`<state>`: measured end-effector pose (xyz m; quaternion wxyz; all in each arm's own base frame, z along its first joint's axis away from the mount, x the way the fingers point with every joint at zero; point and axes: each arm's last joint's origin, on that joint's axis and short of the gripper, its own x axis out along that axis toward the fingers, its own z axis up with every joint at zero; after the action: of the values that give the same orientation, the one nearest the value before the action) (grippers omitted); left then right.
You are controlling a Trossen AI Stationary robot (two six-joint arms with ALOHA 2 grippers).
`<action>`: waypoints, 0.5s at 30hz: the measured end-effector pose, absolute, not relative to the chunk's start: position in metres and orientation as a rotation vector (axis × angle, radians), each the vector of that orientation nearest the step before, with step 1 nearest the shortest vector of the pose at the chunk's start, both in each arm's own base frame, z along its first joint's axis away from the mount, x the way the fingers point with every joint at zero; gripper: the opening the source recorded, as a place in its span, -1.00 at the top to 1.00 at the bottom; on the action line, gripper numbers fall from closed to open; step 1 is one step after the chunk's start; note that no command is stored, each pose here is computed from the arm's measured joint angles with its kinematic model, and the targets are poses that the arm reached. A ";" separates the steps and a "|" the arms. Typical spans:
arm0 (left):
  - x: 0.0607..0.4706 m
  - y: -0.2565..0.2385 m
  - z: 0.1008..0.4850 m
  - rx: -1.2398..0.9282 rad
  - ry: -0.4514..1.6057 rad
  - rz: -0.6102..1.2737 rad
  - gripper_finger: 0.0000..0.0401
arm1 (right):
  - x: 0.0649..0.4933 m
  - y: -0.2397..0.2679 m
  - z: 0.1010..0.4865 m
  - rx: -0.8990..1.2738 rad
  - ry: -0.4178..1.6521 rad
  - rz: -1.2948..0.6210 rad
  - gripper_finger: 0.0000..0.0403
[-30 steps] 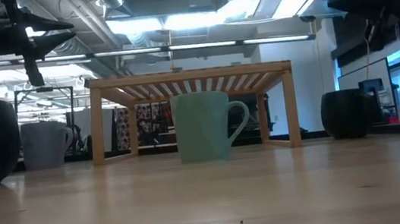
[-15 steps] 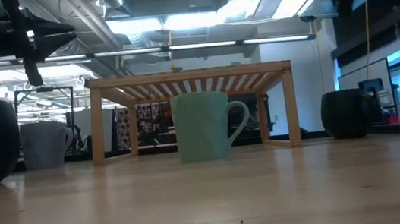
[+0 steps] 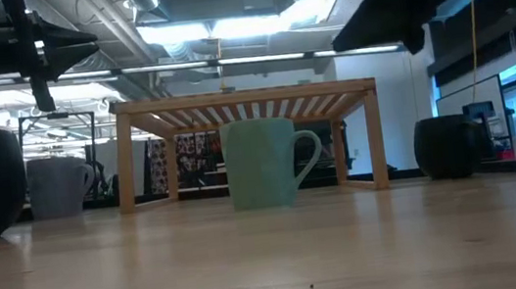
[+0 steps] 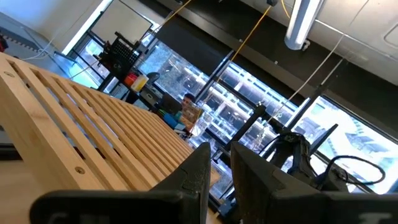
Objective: Place coffee mugs
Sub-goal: Put the green mug on the shelf
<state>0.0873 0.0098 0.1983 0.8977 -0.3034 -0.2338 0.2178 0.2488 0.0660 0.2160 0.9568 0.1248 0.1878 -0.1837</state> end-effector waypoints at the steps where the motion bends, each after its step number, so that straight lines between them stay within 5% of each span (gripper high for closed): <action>1: 0.087 0.010 0.198 -0.629 -0.485 0.451 0.72 | 0.251 0.065 0.213 0.251 0.395 -0.373 0.82; 15: 0.087 0.010 0.198 -0.630 -0.485 0.449 0.72 | 0.277 0.041 0.174 0.359 0.549 -0.308 -0.20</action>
<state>0.0874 0.0097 0.1983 0.8977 -0.3040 -0.2340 0.2167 0.2773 0.0409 0.1736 0.9351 0.1757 0.2684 -0.1506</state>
